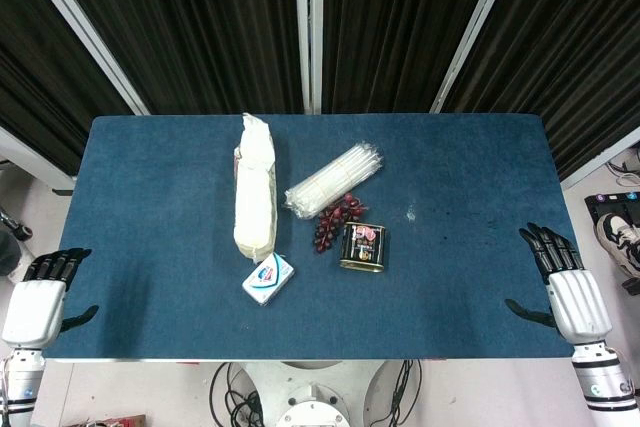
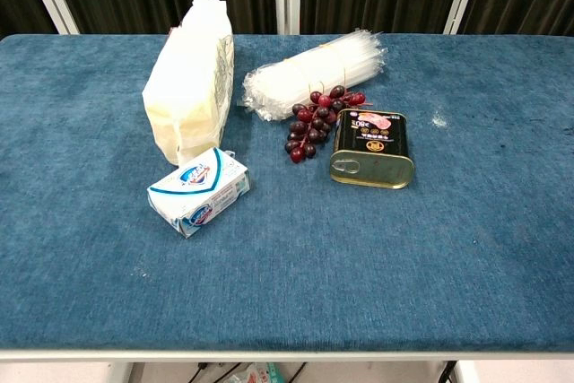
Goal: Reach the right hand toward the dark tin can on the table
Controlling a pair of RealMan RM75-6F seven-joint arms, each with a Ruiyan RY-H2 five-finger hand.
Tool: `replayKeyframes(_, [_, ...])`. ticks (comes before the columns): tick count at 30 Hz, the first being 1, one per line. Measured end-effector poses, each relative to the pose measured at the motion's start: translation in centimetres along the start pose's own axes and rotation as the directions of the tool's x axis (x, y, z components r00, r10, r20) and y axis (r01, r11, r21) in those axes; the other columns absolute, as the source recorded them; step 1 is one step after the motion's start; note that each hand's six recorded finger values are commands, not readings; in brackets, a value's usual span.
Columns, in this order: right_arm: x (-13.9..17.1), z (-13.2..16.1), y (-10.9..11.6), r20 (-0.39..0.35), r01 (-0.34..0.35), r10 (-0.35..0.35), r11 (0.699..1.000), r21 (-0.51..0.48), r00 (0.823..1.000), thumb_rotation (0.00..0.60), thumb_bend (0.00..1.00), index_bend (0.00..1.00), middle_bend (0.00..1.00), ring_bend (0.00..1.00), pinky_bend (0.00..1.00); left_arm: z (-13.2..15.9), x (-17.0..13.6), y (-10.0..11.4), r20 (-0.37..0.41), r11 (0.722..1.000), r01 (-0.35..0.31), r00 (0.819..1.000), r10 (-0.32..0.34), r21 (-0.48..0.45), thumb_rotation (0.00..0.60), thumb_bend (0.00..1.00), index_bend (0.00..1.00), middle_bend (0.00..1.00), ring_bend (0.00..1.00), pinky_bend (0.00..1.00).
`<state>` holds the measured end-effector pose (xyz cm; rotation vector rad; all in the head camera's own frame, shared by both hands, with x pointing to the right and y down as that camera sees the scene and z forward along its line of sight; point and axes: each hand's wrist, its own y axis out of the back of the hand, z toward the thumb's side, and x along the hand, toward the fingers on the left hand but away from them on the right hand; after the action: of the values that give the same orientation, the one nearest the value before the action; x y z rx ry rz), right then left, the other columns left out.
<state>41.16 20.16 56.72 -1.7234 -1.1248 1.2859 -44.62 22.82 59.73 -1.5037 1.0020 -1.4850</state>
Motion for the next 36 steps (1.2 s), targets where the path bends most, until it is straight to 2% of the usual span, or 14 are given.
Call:
replayKeyframes(5, [-0.7,0.5,-0.6,-0.012,-0.036,0.036,0.999,0.002,0.999,0.600,0.00,0.00,0.05,0.00,0.10,-0.1,-0.1,-0.2,-0.005,1.000,0.003,1.000,-0.003,0.000,0.600,0.00,0.20,0.20,0.17,0.19])
replayKeyframes(11, [-3.0,2.7,-2.5,-0.064,-0.116,0.116,0.993,-0.004,0.991,0.600,0.00,0.00,0.05,0.00,0.13,0.0,0.0,-0.3,-0.005,1.000,0.002,1.000,-0.002,-0.006,0.600,0.00,0.20,0.20,0.17,0.19])
replayKeyframes(14, [-5.0,4.6,-4.2,-0.101,-0.173,0.171,0.985,-0.007,0.980,0.600,0.00,0.00,0.04,0.00,0.13,0.1,0.1,-0.4,0.000,1.000,0.007,1.000,-0.007,-0.006,0.600,0.00,0.20,0.20,0.16,0.19])
replayKeyframes(18, [-8.2,8.1,-7.9,-0.150,-0.270,0.263,0.963,-0.026,0.953,0.600,0.00,0.00,0.04,0.00,0.13,-0.1,-0.1,-0.5,-0.004,1.000,0.013,1.000,-0.013,-0.006,0.600,0.00,0.20,0.20,0.17,0.19])
replayKeyframes(21, [-10.1,10.8,-10.6,-0.178,-0.319,0.306,0.946,-0.051,0.935,0.600,0.00,0.00,0.04,0.00,0.13,-0.4,-0.3,-0.6,-0.013,1.000,0.016,1.000,-0.016,-0.009,0.600,0.00,0.20,0.20,0.16,0.19])
replayKeyframes(27, [-13.4,13.9,-14.7,-0.187,-0.347,0.330,0.936,-0.064,0.925,0.600,0.00,0.00,0.04,0.00,0.13,-1.0,-0.7,-0.9,-0.032,0.999,0.033,0.999,-0.034,-0.013,0.600,0.00,0.20,0.20,0.16,0.19])
replayKeyframes(33, [-15.0,14.9,-17.0,-0.171,-0.365,0.348,0.927,-0.086,0.922,0.600,0.00,0.00,0.04,0.00,0.13,-1.4,-0.6,-1.0,-0.034,0.999,0.036,0.999,-0.037,-0.016,0.600,0.00,0.20,0.20,0.16,0.19])
replayKeyframes(36, [-15.3,15.2,-17.8,-0.169,-0.365,0.344,0.925,-0.110,0.923,0.600,0.01,0.00,0.08,0.00,0.16,-1.4,-0.7,-1.1,-0.032,0.999,0.035,0.999,-0.036,-0.017,0.600,0.00,0.20,0.20,0.16,0.19])
